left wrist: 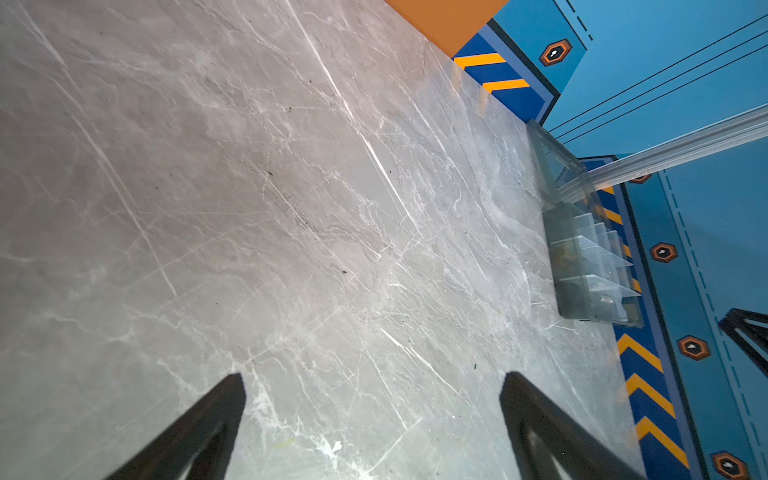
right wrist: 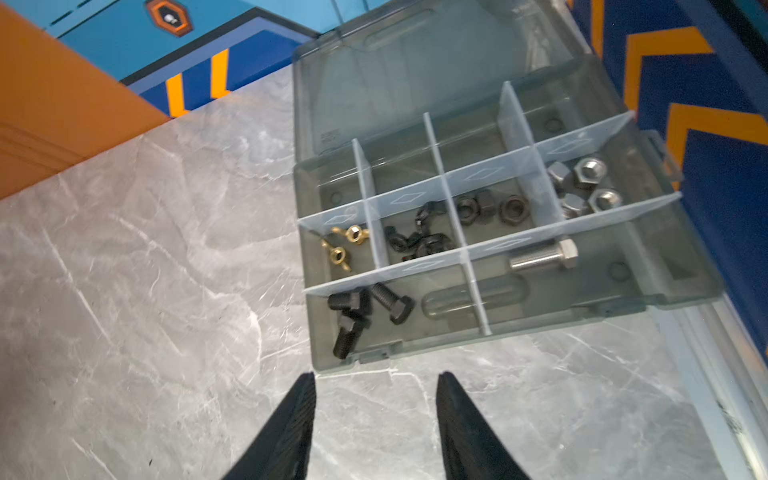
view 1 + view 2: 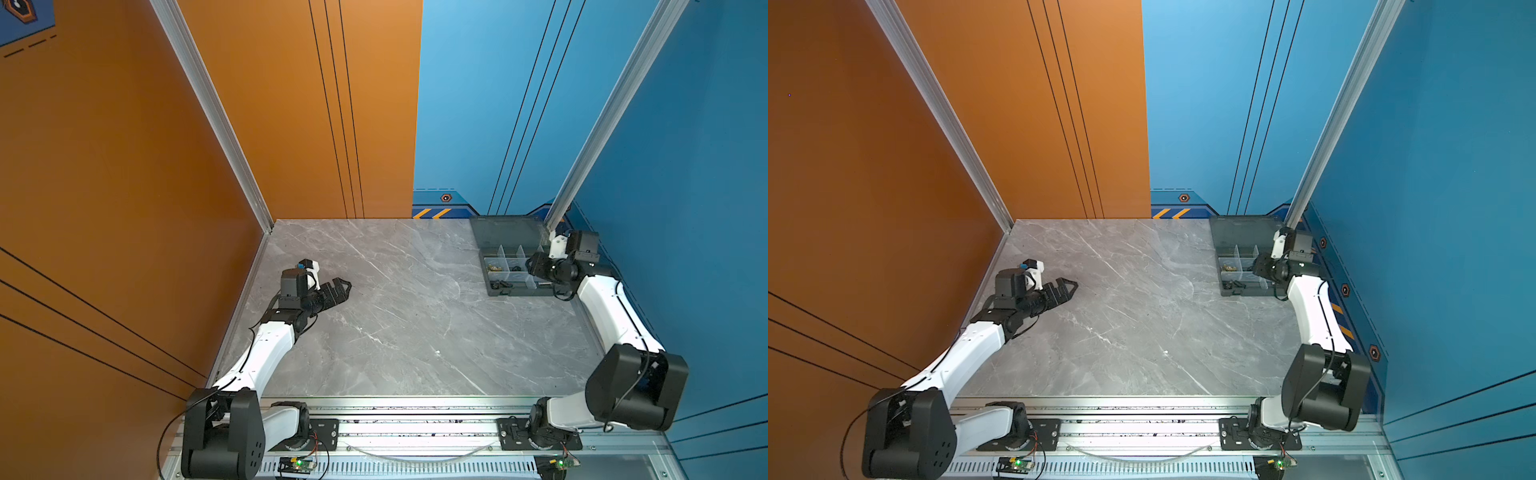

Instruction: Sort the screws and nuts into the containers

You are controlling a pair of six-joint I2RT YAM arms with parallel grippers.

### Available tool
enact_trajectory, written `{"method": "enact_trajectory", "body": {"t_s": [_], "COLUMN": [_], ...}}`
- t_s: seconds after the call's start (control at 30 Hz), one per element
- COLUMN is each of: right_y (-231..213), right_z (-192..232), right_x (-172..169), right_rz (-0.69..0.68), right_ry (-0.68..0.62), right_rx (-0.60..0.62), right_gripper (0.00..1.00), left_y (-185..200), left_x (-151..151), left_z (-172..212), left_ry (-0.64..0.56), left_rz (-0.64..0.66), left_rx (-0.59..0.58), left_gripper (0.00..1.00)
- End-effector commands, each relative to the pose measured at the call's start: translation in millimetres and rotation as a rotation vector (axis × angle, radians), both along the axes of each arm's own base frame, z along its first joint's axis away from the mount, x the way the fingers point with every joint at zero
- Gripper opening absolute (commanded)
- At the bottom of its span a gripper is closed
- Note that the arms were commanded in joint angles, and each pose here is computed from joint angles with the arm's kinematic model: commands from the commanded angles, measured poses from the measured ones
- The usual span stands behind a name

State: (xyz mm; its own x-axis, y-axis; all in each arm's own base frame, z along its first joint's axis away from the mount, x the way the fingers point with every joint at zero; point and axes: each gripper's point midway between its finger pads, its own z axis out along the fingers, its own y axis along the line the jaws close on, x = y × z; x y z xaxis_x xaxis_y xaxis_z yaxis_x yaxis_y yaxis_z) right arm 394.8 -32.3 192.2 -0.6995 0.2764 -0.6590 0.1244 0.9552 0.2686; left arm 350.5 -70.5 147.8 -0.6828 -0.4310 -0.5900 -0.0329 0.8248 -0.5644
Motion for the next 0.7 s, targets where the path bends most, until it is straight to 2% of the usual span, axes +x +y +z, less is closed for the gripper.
{"method": "enact_trajectory", "body": {"t_s": [0.0, 0.17, 0.3, 0.5, 0.67], "right_y": [26, 59, 68, 63, 50], "right_z": [13, 7, -8, -32, -57], "right_x": [-1, -4, -2, 2, 4], "right_rz": [0.106, 0.190, 0.208, 0.187, 0.161], "right_ry": [-0.121, -0.227, -0.277, -0.309, -0.289], "right_rx": [-0.038, -0.016, -0.011, -0.088, -0.198], "right_gripper": [0.50, 0.51, 0.51, 0.51, 0.51], "left_y": [8, 14, 24, 47, 62], "left_x": [12, 21, 24, 24, 28], "left_z": [6, 11, 20, 24, 21], "left_ry": [-0.055, -0.143, -0.231, -0.310, -0.376], "left_rz": [0.011, 0.016, 0.036, 0.085, 0.108], "left_rx": [0.098, 0.190, 0.281, 0.449, 0.524], "left_gripper": [0.98, 0.98, 0.98, 0.98, 0.98]}}
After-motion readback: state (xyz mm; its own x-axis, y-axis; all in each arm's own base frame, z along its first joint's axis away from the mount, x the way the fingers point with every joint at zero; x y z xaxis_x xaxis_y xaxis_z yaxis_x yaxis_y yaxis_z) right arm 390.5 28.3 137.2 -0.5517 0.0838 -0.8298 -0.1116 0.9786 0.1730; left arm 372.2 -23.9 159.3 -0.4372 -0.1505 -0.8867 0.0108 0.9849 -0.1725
